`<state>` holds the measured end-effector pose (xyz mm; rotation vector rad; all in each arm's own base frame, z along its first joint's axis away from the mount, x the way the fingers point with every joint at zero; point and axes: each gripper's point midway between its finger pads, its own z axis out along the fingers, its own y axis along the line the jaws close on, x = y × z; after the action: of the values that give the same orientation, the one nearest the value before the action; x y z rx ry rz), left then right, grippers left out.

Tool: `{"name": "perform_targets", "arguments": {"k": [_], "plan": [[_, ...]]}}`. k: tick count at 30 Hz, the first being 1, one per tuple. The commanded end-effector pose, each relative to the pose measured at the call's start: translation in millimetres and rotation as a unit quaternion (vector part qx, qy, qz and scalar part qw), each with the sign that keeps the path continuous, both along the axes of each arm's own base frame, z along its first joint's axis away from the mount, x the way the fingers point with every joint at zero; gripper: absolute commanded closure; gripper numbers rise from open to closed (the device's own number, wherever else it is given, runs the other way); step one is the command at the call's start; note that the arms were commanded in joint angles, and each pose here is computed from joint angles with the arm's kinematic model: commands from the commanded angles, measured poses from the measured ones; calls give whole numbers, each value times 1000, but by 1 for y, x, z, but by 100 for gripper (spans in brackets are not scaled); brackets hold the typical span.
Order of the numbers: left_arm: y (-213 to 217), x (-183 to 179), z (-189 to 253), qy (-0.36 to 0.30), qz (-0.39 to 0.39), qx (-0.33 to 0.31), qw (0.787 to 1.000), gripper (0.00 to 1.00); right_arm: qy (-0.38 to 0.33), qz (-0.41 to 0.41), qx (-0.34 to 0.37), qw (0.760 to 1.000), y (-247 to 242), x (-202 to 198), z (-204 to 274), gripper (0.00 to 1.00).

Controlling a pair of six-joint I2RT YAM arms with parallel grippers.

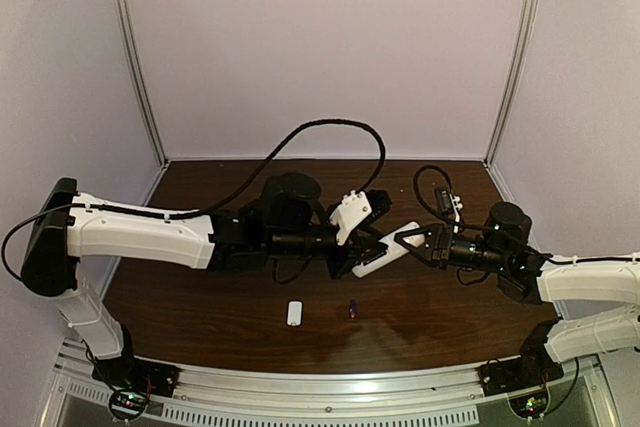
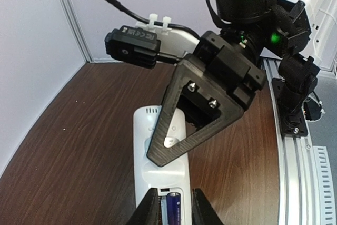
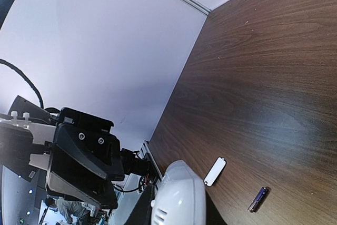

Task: Load the batteries into the remote control
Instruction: Load the battery into the battery compartment.

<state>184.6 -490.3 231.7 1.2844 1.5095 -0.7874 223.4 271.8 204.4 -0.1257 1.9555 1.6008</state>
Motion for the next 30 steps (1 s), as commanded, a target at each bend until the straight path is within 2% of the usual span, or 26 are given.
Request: {"name": "perform_targets", "arguments": {"k": [1,6,9,12,15,17,21,30], "plan": [[0,11,6,30,37,-18,999,77,-39,-21,5,999,-3,5,21,100],[8,17,22,72,76,-71,992,73,-53,-52,-10,997,-9,12,25,100],[9,9,30,67,52,-71,994,71,-59,-45,-26,997,-7,14,25,100],[21,-13,37,-39,-28,-31,998,71,-58,-14,-30,998,2,9,28,100],[45,-29,36,-137,-77,-8,988,71,-50,16,-32,998,7,2,26,100],[54,-33,29,-171,-99,24,980,70,-45,37,-28,998,11,-3,28,100],[62,-41,14,-207,-143,80,965,70,-33,72,-20,997,20,-12,30,100],[62,-50,11,-242,-198,122,942,77,-17,139,-20,990,44,-29,25,100]]}}
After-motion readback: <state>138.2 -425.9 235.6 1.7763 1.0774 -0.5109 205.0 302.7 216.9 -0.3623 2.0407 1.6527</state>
